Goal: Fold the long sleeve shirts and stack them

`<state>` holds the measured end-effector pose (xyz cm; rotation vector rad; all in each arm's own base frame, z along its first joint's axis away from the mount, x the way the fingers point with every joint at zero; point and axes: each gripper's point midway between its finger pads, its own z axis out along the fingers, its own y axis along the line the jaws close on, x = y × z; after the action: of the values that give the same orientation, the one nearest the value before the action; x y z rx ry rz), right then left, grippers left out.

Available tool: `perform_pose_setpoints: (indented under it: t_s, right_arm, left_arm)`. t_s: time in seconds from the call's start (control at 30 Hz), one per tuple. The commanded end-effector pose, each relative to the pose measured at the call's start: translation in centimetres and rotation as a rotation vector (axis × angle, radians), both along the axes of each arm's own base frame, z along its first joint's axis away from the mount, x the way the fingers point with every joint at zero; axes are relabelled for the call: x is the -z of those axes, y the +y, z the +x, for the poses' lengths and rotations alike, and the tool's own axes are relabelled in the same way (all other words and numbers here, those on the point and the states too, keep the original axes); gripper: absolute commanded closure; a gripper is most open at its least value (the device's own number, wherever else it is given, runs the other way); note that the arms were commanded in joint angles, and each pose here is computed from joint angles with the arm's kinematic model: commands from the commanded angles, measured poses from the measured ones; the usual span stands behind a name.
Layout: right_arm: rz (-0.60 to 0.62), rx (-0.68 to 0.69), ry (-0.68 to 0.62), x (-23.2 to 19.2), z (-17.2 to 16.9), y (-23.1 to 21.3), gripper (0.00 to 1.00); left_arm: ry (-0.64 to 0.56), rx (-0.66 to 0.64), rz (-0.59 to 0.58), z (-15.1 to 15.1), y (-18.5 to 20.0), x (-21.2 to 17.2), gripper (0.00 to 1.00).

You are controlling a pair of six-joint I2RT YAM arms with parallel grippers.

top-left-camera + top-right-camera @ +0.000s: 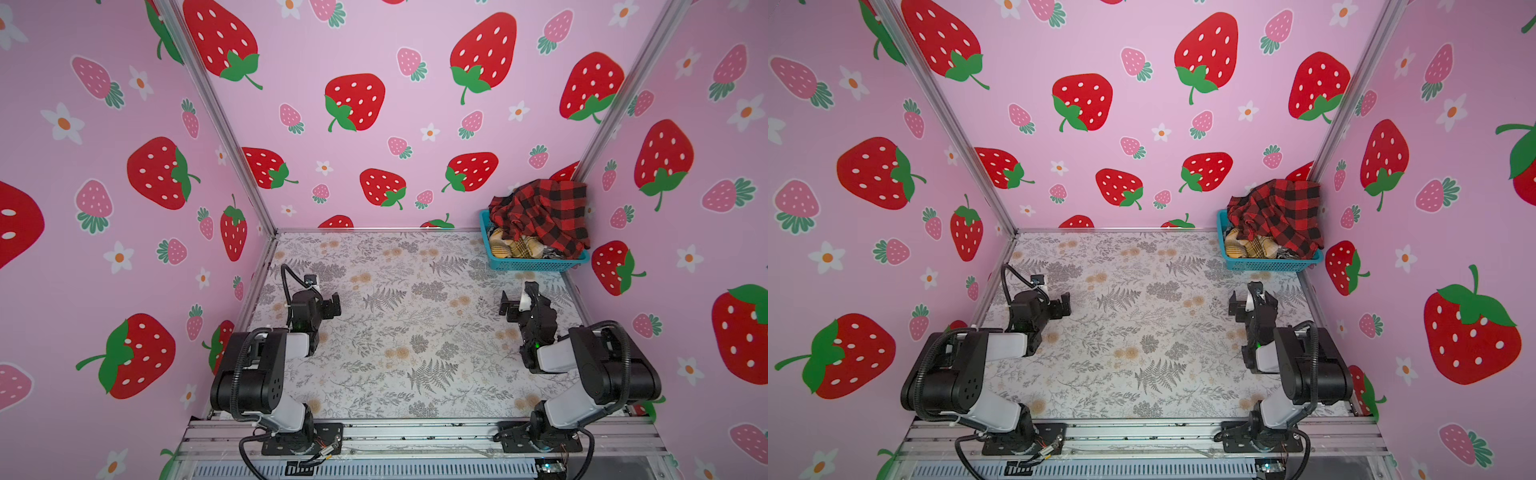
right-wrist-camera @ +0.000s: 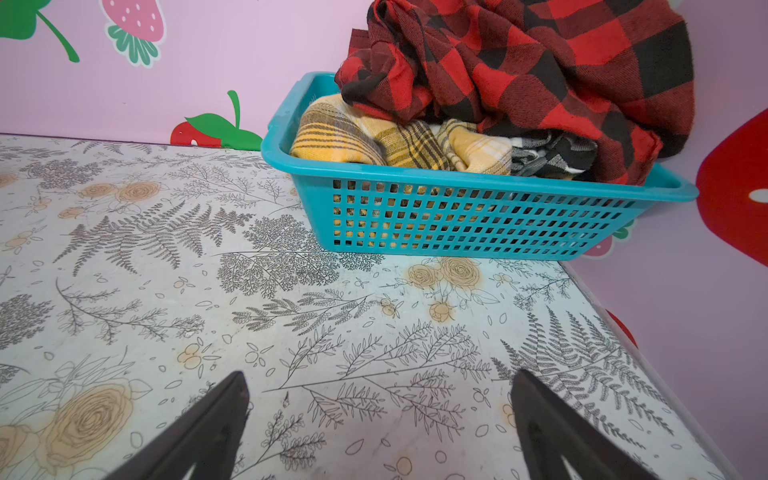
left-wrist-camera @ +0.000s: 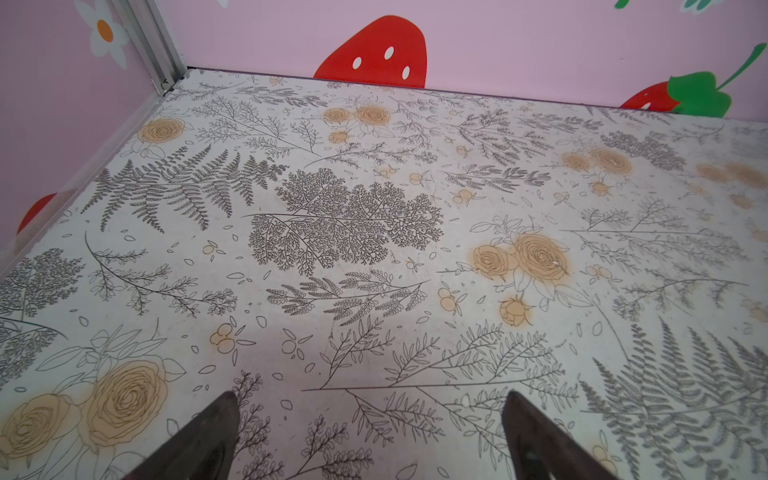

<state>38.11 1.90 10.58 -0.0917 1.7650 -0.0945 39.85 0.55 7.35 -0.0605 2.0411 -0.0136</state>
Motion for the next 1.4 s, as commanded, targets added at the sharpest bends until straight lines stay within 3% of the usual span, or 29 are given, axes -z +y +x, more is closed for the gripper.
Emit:
perform_pose_setpoints:
  t_s: [0.0, 0.7, 0.73, 0.8, 0.87, 0.97, 1.03, 1.13, 1.2, 1.37]
  right_arm:
    - [0.000, 0.001, -0.043, -1.3, 0.4, -0.1, 0.00]
    - [0.000, 0.000, -0.046, -1.4, 0.3, 0.0, 0.00]
    - [0.008, 0.022, -0.084, -2.6, 0.5, -0.4, 0.00]
    - [0.006, 0.145, -0.027, -5.6, 1.9, -1.5, 0.00]
    - [0.136, 0.242, 0.054, -11.0, 2.8, -2.2, 0.00]
    - [0.317, 0.350, -0.012, -16.2, 2.4, -3.7, 0.00]
    - [0.450, 0.306, -0.033, -18.0, 3.6, -4.6, 0.00]
    - [0.385, 0.358, 0.130, -18.1, 7.9, -5.2, 0.01]
    - [0.327, 0.302, 0.226, -17.9, 10.7, -4.0, 0.10]
    - [0.261, 0.241, 0.341, -15.2, 15.9, -2.7, 0.14]
  left_arm:
    - [-0.038, 0.006, 0.020, 0.6, 0.0, -1.2, 0.01]
    - [-0.043, -0.003, 0.020, 0.6, 0.2, -1.4, 0.01]
    - [-0.034, -0.051, 0.031, 1.0, 0.9, -2.3, 0.01]
    - [0.064, -0.168, 0.071, 1.6, 2.6, -6.0, 0.01]
    - [0.042, -0.293, 0.003, 1.8, 3.5, -11.5, 0.01]
    - [0.022, -0.233, -0.247, 1.0, -0.2, -18.4, 0.01]
    - [0.068, -0.166, -0.351, 0.1, -3.7, -19.9, 0.00]
    - [0.147, -0.004, -0.366, -1.5, -10.3, -20.0, 0.02]
    - [0.180, 0.101, -0.343, -2.8, -14.0, -19.7, 0.02]
    - [0.238, 0.225, -0.315, -4.3, -18.4, -17.7, 0.02]
